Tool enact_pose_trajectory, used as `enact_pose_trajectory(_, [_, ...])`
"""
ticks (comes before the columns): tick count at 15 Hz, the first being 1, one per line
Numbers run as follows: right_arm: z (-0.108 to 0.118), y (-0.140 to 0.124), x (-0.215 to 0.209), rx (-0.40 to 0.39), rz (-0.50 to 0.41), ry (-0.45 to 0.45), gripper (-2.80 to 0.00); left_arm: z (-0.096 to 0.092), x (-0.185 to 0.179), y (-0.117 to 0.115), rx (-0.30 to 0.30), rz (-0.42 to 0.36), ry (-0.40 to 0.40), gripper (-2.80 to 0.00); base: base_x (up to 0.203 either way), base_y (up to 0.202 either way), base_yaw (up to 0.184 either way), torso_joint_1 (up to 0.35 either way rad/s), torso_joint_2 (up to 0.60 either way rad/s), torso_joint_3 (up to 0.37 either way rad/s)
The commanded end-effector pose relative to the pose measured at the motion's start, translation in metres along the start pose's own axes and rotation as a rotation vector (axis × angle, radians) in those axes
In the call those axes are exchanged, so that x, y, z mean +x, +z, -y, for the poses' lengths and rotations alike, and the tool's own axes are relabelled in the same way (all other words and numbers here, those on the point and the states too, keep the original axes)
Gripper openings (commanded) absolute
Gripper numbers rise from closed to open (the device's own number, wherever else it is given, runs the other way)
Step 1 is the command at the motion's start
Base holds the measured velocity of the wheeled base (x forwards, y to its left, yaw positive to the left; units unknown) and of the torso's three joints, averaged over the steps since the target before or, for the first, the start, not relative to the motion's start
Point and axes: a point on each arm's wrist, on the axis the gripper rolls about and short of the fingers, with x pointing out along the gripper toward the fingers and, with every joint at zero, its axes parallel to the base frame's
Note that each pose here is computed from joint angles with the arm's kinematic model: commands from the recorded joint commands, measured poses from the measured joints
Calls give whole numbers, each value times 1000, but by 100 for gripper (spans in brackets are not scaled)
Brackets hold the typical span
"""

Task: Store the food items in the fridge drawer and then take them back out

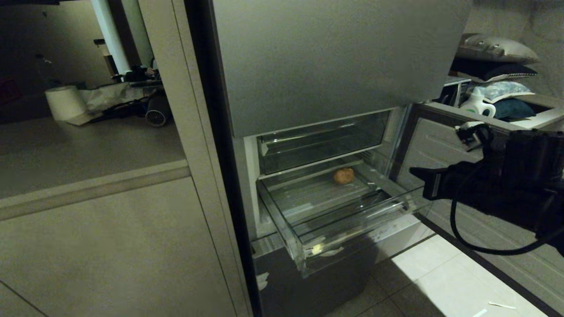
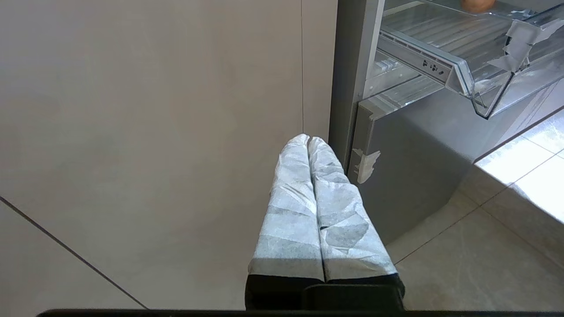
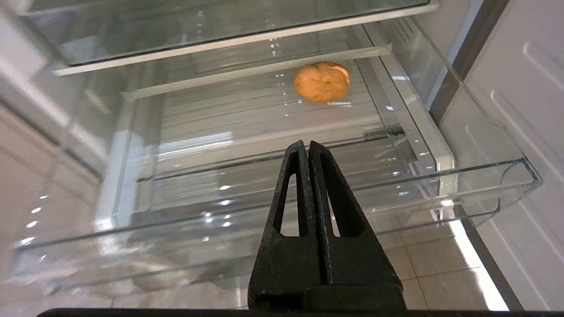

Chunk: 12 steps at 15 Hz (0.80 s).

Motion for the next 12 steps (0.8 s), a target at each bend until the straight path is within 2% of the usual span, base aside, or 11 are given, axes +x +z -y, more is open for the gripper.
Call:
enact_pose_trajectory(1, [-5,14,-23,-1,20,8,-280,0,0,0,10,-2,-4,-280,0,0,0,0,0,0])
enact_pose_trajectory(3, [-11,15,-24,0,-25,27,-280,0,0,0,36,-1,-4,-280,0,0,0,0,0,0])
enact_pose_trajectory(5, [-11,13,-22,6,-78,25,-280,0,0,0,34,-1,-1,-280,0,0,0,0,0,0])
enact_pose_trajectory(8, [-9,6,-15,19,-149,16,-280,0,0,0,28,-1,-1,-280,171,0,0,-1,-1,3])
enact_pose_trajectory(12, [-7,-3,-20,20,-211,-59,-280,0,0,0,30,-1,-1,-280,198,0,0,7,2,1])
